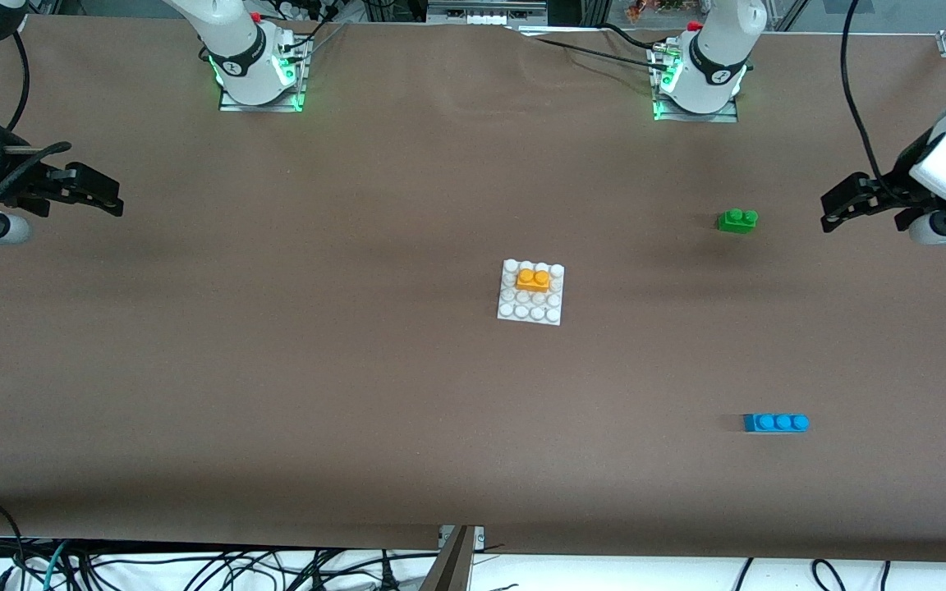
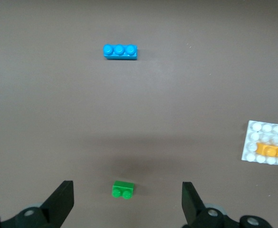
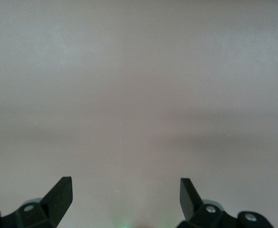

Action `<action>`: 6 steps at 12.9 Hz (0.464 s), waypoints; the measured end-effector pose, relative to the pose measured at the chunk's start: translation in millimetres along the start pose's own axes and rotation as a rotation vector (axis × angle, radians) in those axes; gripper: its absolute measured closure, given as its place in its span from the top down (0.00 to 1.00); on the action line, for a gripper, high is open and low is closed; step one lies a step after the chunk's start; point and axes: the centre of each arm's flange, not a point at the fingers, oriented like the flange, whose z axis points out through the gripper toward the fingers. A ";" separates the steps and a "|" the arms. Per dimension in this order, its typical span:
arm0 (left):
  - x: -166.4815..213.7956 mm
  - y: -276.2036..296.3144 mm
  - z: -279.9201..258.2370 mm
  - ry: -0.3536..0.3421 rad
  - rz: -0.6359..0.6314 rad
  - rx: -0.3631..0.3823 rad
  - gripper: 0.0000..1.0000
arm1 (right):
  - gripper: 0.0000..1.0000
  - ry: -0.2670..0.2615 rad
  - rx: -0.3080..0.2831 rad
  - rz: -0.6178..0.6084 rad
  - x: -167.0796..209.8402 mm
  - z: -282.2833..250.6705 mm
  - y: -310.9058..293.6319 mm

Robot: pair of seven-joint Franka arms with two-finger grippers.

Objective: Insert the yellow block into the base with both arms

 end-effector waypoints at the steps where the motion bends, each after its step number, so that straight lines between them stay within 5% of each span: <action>1: -0.1 0.1 1.2 -0.002 0.010 -0.001 1.00 | 1.00 0.000 0.000 0.000 0.0 0.0 0.0; 6: -2.8 10.6 2.5 -0.020 0.030 0.001 1.00 | 1.00 0.000 0.000 0.000 0.0 0.0 0.0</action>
